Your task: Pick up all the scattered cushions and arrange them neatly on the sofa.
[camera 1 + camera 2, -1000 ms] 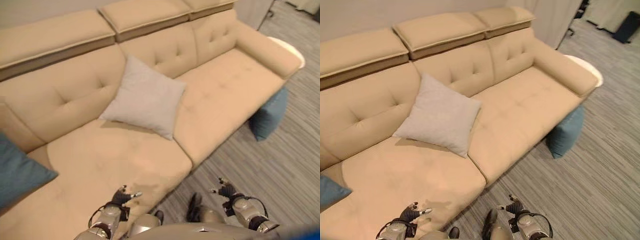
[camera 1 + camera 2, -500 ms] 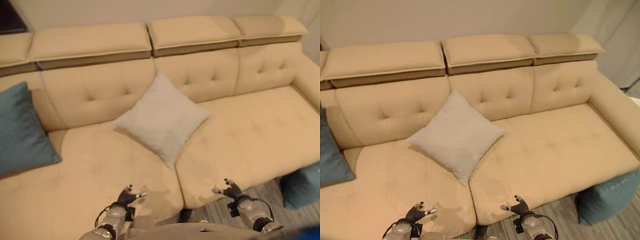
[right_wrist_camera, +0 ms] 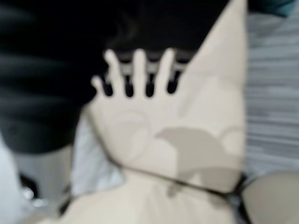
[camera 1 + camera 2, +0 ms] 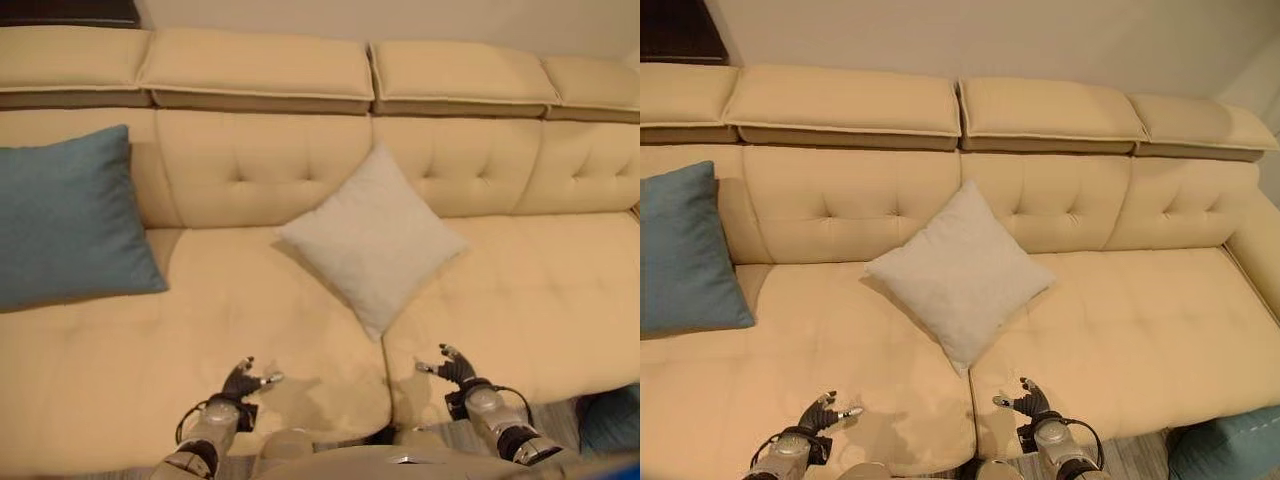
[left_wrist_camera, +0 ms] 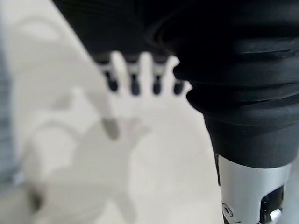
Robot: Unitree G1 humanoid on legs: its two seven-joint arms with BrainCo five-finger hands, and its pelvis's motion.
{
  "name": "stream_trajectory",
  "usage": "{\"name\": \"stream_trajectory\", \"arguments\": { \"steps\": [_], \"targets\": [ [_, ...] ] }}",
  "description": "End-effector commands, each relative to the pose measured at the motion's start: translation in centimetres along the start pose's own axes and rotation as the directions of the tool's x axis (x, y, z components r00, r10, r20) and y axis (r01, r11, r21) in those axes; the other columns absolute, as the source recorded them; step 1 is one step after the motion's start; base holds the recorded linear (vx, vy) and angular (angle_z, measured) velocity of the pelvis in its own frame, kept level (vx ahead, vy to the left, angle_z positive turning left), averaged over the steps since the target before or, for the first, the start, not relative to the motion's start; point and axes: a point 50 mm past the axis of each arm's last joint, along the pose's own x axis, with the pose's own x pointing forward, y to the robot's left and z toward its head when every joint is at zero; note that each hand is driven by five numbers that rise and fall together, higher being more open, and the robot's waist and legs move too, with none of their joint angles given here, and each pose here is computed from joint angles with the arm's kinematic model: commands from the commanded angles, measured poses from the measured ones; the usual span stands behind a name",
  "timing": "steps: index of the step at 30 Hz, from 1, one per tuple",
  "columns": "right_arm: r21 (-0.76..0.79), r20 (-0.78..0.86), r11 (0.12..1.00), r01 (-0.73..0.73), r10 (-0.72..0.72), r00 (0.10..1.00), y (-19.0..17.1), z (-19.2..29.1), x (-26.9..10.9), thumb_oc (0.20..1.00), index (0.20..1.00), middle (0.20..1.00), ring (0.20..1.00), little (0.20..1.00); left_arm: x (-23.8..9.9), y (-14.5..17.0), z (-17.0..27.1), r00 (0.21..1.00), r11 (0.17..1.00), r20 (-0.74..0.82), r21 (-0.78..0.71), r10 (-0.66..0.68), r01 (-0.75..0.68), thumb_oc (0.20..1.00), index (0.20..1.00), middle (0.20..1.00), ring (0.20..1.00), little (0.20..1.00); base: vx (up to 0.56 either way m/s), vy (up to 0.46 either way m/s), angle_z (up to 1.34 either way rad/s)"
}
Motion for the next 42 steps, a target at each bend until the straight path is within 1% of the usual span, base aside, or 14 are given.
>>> {"name": "stream_trajectory", "arguments": {
  "steps": [1, 7, 17, 18, 22, 24, 26, 27, 29, 31, 32, 33, 35, 42],
  "targets": [
    [-0.019, 0.114, 0.999, 0.037, -0.034, 0.993, -0.9, 2.7, 0.4, 1.0, 1.0, 1.0, 1.0, 1.0, 0.3, -0.8, 2.1, 0.995, 1.0, 0.099, -0.028, -0.001, 0.004, 1.0, 1.0, 1.0, 1.0, 1.0, 0.05, -0.042, 0.2],
    [-0.036, 0.163, 0.998, 0.053, -0.047, 0.986, -1.2, 3.5, 0.3, 1.0, 1.0, 1.0, 1.0, 1.0, 0.2, -1.5, 4.0, 0.981, 0.998, 0.194, -0.063, -0.01, 0.023, 1.0, 1.0, 1.0, 1.0, 1.0, 0.07, -0.07, 0.25],
    [-0.054, 0.434, 0.979, 0.195, -0.153, 0.888, -4.2, 10.2, -0.5, 1.0, 1.0, 1.0, 1.0, 1.0, -0.9, -3.7, 12.2, 0.876, 0.966, 0.482, -0.224, -0.008, 0.132, 1.0, 1.0, 1.0, 1.0, 1.0, -0.02, -0.106, 0.12],
    [-0.034, 0.52, 0.971, 0.235, -0.183, 0.835, -4.9, 13.3, -0.9, 1.0, 1.0, 1.0, 1.0, 1.0, -1.3, -4.6, 14.9, 0.84, 0.96, 0.542, -0.235, -0.002, 0.154, 1.0, 1.0, 1.0, 1.0, 1.0, -0.13, -0.115, 0.1],
    [-0.01, 0.619, 0.958, 0.286, -0.219, 0.754, -5.8, 18.1, -1.4, 1.0, 1.0, 1.0, 1.0, 1.0, -1.9, -6.0, 19.1, 0.784, 0.954, 0.621, -0.235, 0.0, 0.187, 1.0, 1.0, 1.0, 1.0, 1.0, -0.14, -0.072, 0.1],
    [0.019, 0.71, 0.928, 0.372, -0.274, 0.648, -7.9, 23.3, -2.7, 1.0, 1.0, 1.0, 1.0, 1.0, -2.5, -6.3, 22.7, 0.737, 0.955, 0.675, -0.236, 0.028, 0.18, 1.0, 1.0, 1.0, 1.0, 1.0, -0.13, -0.056, 0.0],
    [0.042, 0.728, 0.915, 0.401, -0.303, 0.615, -8.7, 24.9, -3.2, 1.0, 1.0, 1.0, 1.0, 1.0, -2.7, -6.5, 23.7, 0.729, 0.951, 0.683, -0.25, 0.038, 0.184, 1.0, 1.0, 1.0, 1.0, 1.0, -0.07, -0.047, 0.04],
    [0.084, 0.771, 0.884, 0.46, -0.351, 0.532, -10.2, 28.6, -4.7, 1.0, 1.0, 1.0, 1.0, 1.0, -3.3, -7.0, 25.7, 0.702, 0.946, 0.71, -0.264, 0.057, 0.19, 1.0, 1.0, 1.0, 1.0, 1.0, -0.06, -0.046, 0.11],
    [0.123, 0.803, 0.847, 0.518, -0.391, 0.45, -11.5, 32.0, -6.4, 1.0, 1.0, 1.0, 1.0, 1.0, -3.8, -7.3, 27.7, 0.68, 0.943, 0.729, -0.274, 0.075, 0.19, 1.0, 1.0, 1.0, 1.0, 1.0, -0.04, -0.049, 0.03],
    [0.141, 0.82, 0.831, 0.538, -0.402, 0.407, -11.9, 33.5, -7.3, 1.0, 1.0, 1.0, 1.0, 1.0, -4.1, -7.3, 28.6, 0.668, 0.941, 0.739, -0.28, 0.087, 0.187, 1.0, 1.0, 1.0, 1.0, 1.0, -0.01, -0.021, -0.01],
    [0.182, 0.839, 0.777, 0.602, -0.442, 0.316, -13.1, 36.0, -9.2, 1.0, 1.0, 1.0, 1.0, 1.0, -4.8, -7.4, 30.3, 0.643, 0.942, 0.758, -0.287, 0.11, 0.177, 1.0, 1.0, 1.0, 1.0, 1.0, 0.0, 0.0, 0.0],
    [0.183, 0.84, 0.777, 0.602, -0.442, 0.315, -13.1, 36.0, -9.3, 1.0, 1.0, 1.0, 1.0, 1.0, -4.8, -7.4, 30.4, 0.642, 0.942, 0.759, -0.287, 0.111, 0.177, 1.0, 1.0, 1.0, 1.0, 1.0, 0.0, 0.0, 0.0],
    [0.258, 0.849, 0.725, 0.638, -0.485, 0.208, -15.2, 39.5, -12.6, 1.0, 1.0, 1.0, 1.0, 1.0, -6.1, -7.9, 32.8, 0.604, 0.934, 0.788, -0.297, 0.122, 0.199, 1.0, 1.0, 1.0, 1.0, 1.0, 0.0, -0.019, 0.04],
    [0.267, 0.859, 0.647, 0.714, -0.496, 0.129, -17.0, 42.9, -16.2, 1.0, 1.0, 1.0, 1.0, 1.0, -7.9, -8.8, 35.8, 0.556, 0.927, 0.823, -0.289, 0.115, 0.237, 1.0, 1.0, 1.0, 1.0, 1.0, 0.0, 0.0, 0.0]
  ]
}}
